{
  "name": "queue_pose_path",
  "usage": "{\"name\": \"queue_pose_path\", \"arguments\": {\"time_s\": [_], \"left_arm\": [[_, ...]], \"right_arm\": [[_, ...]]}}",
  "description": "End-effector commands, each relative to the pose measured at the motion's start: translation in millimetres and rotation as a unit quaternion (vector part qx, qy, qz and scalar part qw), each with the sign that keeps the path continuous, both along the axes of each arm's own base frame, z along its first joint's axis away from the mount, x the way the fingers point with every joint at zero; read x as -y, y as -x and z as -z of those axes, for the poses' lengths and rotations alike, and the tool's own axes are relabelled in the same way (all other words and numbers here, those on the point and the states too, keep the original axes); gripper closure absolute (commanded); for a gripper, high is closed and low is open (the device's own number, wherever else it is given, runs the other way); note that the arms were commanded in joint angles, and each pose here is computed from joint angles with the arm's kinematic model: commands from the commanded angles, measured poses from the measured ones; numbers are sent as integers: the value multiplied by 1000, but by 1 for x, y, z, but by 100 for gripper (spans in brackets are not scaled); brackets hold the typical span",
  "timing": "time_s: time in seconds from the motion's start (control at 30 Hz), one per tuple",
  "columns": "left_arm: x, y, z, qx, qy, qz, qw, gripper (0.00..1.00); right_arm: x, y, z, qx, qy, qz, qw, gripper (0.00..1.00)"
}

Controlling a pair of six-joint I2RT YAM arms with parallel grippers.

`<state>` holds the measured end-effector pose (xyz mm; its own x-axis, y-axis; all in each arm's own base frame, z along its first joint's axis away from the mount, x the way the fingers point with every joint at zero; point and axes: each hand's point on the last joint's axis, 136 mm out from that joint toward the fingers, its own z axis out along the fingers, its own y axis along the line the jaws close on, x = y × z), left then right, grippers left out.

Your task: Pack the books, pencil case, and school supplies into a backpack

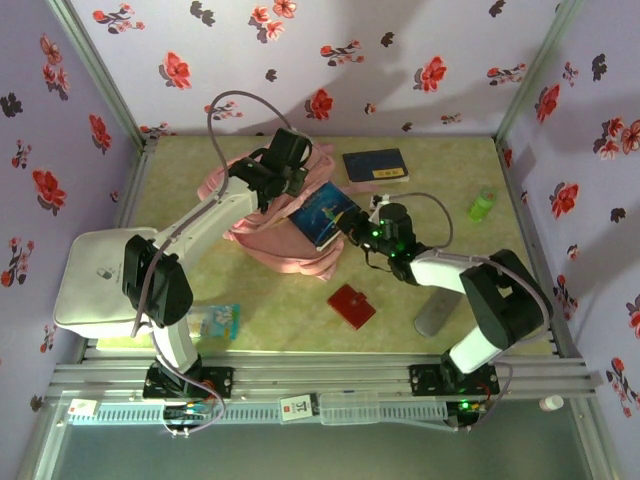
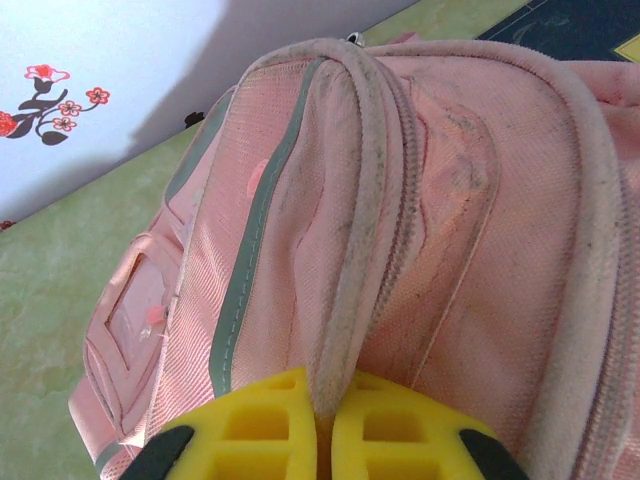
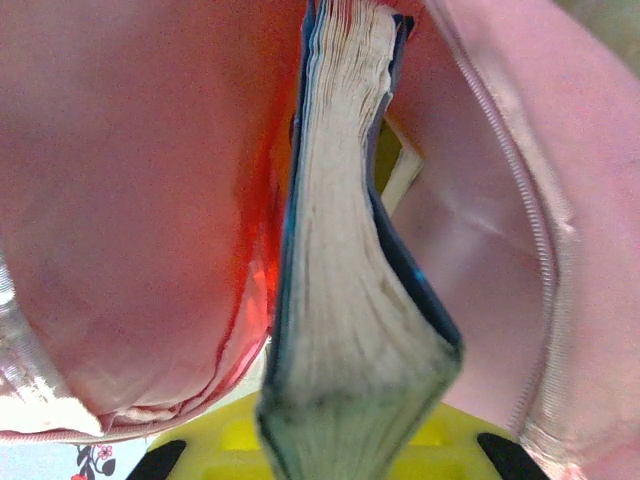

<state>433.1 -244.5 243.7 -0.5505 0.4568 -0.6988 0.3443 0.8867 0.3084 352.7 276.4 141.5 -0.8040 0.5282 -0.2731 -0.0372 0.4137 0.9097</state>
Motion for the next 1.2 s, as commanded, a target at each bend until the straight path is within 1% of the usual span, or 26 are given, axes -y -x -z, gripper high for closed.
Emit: {"name": "queue_pose_path", "arguments": {"time_s": [0.0,0.17,0.3,0.47,0.53,0.67,0.83,1.0,1.1,1.17], "left_arm": [[9,-10,-73,93,90,-16,991,100],[10,-9,-73,91,95,-16,991,100],[10,-8,-72,86,108,-17,990,100],[8,-7,-71,67,147,-17,987,100],[5,-8,-73,62,164,-21,984,100],[-2,-8,-76,53,191,-26,980,100],[-7,-7,-82,50,207,-28,977,100],[-9,-9,-80,45,216,-32,975,100],[-8,-9,-76,38,217,-32,975,100],[-10,-9,-73,36,217,-35,975,100]], "right_arm": [[-18,-17,-31,35,-34,1,999,90],[-28,-32,8,-66,-4,25,998,90],[-42,-46,24,-103,-11,36,994,89],[-62,-62,37,-122,6,58,991,89],[-70,-70,41,-132,-3,66,989,89],[-85,-85,35,-126,-31,76,989,88],[-98,-96,26,-111,-39,70,991,86],[-117,-99,26,-107,-52,53,991,83],[-123,-101,31,-112,-50,48,991,80],[-126,-101,31,-113,-52,42,991,75]]}}
